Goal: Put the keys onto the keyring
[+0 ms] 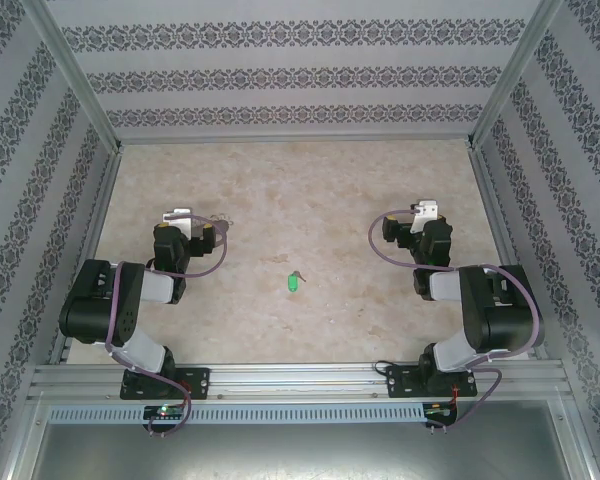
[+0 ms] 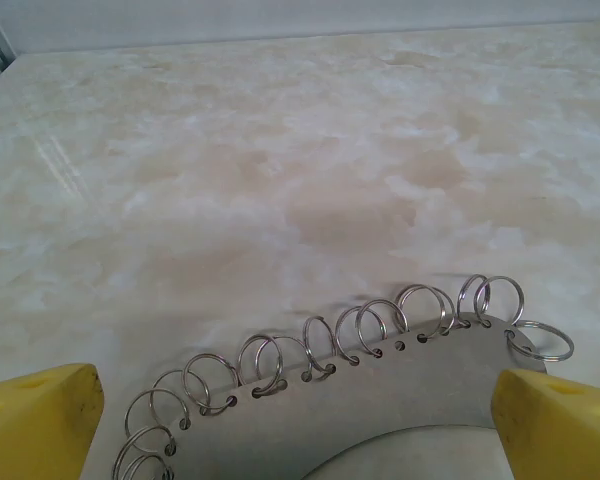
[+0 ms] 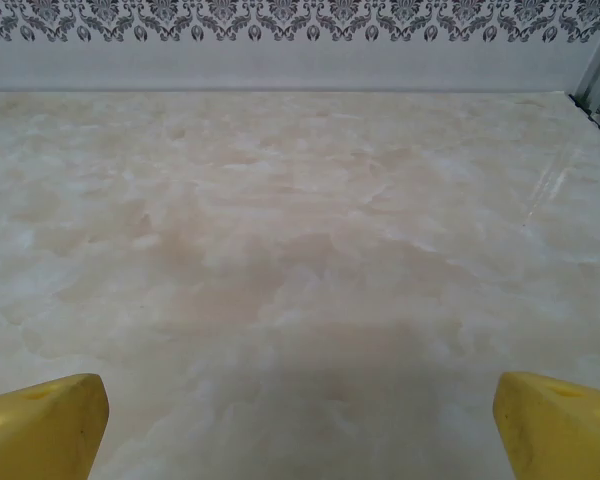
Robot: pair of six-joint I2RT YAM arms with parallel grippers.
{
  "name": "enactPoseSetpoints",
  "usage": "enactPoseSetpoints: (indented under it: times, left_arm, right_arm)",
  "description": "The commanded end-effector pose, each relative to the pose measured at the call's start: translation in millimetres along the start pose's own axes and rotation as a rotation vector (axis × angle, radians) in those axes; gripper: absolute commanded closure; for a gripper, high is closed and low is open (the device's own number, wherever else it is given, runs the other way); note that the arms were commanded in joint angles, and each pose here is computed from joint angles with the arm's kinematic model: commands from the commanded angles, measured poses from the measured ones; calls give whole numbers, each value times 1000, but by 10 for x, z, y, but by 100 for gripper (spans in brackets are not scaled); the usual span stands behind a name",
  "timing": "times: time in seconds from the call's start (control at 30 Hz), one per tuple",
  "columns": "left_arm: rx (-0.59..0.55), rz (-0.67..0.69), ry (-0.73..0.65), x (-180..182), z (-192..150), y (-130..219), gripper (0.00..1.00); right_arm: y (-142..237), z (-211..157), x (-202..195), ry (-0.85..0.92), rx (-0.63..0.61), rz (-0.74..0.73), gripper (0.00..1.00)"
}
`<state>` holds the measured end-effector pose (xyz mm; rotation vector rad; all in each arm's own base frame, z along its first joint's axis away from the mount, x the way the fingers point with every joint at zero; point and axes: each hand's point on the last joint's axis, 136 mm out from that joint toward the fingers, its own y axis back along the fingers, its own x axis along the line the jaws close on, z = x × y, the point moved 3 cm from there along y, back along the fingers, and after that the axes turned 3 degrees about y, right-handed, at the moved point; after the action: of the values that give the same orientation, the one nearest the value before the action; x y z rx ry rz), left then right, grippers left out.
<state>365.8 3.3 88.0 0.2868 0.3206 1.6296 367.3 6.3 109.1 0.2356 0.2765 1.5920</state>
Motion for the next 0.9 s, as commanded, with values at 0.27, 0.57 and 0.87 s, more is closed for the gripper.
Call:
enactPoseSetpoints:
  times: [0.27, 0.57, 0.87]
  left_arm:
    - [-45, -1, -7, 17, 112, -8, 0]
    - [-46, -1, -7, 17, 116, -8, 0]
    - [-46, -1, -7, 17, 117, -8, 0]
  right_arm:
    - [-5, 66, -18, -19, -29, 18, 2]
    - [-2, 67, -24, -22, -30, 18, 2]
    - [-5, 66, -27, -21, -29, 15, 2]
